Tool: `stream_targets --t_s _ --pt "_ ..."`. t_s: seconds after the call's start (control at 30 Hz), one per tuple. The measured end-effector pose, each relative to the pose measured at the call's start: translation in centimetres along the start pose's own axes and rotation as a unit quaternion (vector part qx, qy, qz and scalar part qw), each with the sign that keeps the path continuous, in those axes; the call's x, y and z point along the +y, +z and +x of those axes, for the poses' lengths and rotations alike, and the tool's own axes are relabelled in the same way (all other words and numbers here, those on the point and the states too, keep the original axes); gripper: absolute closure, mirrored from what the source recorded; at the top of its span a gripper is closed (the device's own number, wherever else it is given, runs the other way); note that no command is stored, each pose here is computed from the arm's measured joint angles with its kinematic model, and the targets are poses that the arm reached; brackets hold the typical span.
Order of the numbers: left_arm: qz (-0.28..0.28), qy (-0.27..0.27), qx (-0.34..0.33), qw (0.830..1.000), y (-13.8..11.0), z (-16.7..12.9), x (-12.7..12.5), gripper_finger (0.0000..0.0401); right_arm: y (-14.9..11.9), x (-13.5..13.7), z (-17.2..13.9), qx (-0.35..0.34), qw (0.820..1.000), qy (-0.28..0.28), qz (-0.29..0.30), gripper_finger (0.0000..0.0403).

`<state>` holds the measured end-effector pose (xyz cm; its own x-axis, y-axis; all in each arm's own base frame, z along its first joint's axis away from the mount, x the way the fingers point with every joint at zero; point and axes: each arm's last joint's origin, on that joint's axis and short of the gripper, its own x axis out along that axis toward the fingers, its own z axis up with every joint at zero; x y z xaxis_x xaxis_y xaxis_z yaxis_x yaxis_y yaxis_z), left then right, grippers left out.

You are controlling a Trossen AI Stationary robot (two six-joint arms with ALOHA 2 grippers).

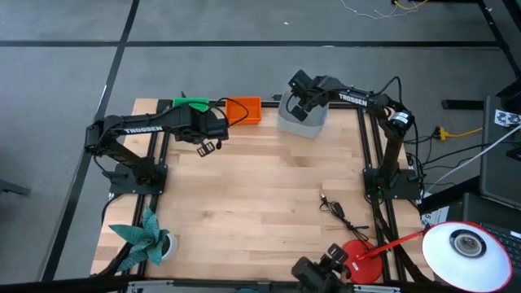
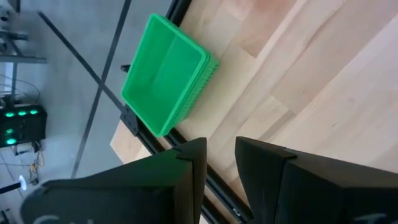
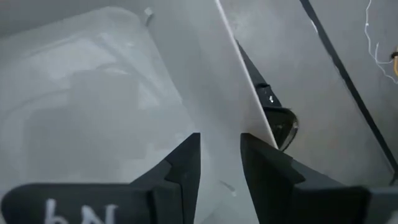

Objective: Stack baskets by color
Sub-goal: Adjust the gray stacked bins

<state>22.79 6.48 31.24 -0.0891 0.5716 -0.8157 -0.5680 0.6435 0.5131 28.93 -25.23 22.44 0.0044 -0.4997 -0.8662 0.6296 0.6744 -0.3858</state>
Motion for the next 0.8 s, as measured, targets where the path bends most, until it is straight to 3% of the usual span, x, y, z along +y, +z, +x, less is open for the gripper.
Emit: stream_targets --t_s 0.27,0.8 --pt "0.000 0.001 -0.001 1.000 0.0 0.0 0.0 0.0323 0.2 -1.6 0.7 -0.015 1.000 0.005 0.012 0.0283" --pt "0.002 0.014 -0.007 1.000 0.0 0.0 0.0 0.0323 0.5 -1.3 0.4 -0.028 0.999 0.018 0.027 0.0283"
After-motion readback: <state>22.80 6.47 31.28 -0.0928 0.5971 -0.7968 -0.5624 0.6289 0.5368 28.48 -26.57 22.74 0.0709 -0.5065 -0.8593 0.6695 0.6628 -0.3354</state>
